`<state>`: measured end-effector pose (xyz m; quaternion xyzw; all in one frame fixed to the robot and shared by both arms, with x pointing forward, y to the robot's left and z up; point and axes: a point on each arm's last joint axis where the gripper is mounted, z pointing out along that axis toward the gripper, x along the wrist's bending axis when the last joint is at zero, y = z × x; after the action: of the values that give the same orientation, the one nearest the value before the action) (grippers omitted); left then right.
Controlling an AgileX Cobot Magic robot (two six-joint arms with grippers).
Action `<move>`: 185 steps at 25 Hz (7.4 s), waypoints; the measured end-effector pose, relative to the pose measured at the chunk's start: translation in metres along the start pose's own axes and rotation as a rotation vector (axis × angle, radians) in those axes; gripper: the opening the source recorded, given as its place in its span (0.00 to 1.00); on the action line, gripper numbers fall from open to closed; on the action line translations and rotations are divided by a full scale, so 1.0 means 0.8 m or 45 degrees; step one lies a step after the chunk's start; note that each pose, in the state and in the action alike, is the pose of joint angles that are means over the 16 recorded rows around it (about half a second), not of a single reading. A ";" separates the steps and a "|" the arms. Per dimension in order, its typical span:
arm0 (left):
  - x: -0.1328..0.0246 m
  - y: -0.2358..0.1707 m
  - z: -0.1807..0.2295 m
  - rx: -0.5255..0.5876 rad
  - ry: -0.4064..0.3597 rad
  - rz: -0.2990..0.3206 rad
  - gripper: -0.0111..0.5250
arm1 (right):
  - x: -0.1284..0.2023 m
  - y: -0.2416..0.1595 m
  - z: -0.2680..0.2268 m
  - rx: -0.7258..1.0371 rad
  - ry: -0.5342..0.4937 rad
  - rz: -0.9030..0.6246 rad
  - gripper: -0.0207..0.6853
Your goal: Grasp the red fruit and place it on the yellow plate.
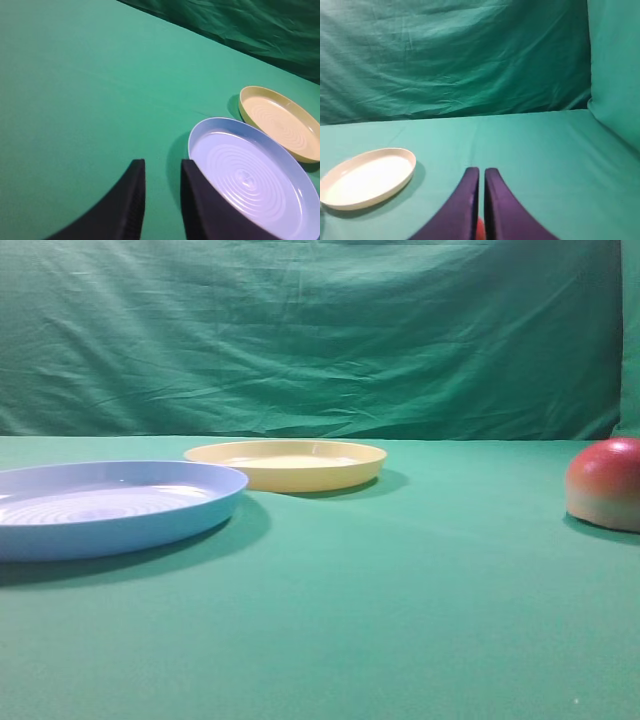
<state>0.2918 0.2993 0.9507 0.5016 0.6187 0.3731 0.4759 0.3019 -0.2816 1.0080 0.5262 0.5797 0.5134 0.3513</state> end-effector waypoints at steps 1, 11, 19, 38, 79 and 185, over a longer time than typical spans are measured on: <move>0.000 0.000 0.000 0.000 0.000 0.000 0.31 | 0.002 0.006 0.002 0.051 0.006 -0.007 0.03; 0.000 0.000 0.000 0.000 0.000 0.000 0.31 | 0.010 0.040 0.048 0.621 0.070 -0.108 0.03; 0.000 0.000 0.000 0.000 0.000 0.000 0.31 | 0.010 0.046 0.088 0.853 0.106 -0.154 0.03; 0.000 0.000 0.000 0.000 0.000 0.000 0.31 | 0.040 0.042 0.226 1.201 0.125 -0.406 0.47; 0.000 0.000 0.000 0.000 0.000 0.000 0.31 | 0.159 0.090 0.414 0.842 0.341 -0.364 0.37; 0.000 0.000 0.000 0.000 0.000 0.000 0.31 | -0.019 -0.071 0.000 0.070 -0.170 -0.153 0.03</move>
<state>0.2918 0.2993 0.9507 0.5016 0.6187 0.3731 0.4759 0.2906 -0.2917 0.9510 0.5330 0.5994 0.4392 0.4047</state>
